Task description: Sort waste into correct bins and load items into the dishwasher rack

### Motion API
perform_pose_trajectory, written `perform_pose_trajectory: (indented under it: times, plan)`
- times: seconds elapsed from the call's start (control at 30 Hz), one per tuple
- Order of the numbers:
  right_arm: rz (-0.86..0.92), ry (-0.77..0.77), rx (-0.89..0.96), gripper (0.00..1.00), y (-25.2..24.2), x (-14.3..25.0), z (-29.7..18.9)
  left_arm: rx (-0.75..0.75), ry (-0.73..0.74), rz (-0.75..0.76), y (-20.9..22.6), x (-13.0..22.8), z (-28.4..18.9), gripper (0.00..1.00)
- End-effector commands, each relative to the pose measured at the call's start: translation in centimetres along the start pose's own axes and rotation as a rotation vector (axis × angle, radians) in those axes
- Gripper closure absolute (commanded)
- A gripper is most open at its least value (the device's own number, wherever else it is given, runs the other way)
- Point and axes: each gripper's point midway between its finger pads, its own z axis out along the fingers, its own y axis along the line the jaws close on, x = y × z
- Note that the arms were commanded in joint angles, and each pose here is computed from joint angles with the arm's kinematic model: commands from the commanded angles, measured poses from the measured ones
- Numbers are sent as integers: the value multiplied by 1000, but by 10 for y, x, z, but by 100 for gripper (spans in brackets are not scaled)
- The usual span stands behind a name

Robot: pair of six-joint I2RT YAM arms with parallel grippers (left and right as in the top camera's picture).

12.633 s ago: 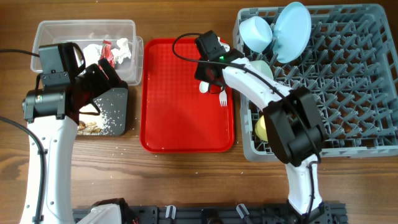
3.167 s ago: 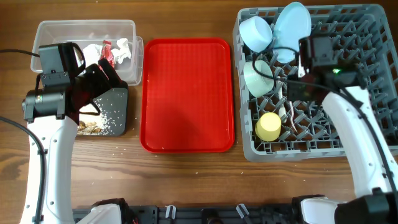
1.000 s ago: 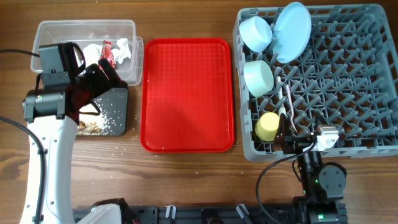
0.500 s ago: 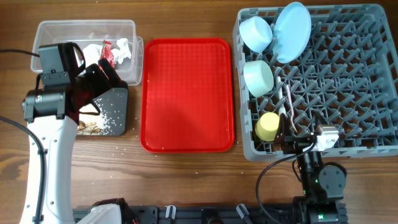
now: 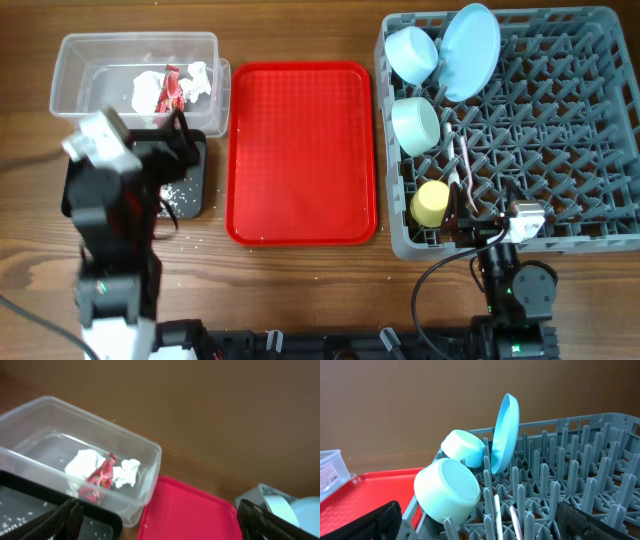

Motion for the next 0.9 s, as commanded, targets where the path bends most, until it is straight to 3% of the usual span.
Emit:
perform_pose_trajectory:
  times: [0.0,0.33,0.87]
  plan:
    - [17,-1,-17,0,3,0,0,55,-71,16,6,30,-19,0]
    - [17,-1,-17,0,3,0,0,124,-230,19,21,63,-46,0]
    - [17,-1,-17,0,3,0,0,175,-275,132,23,87,-44,0]
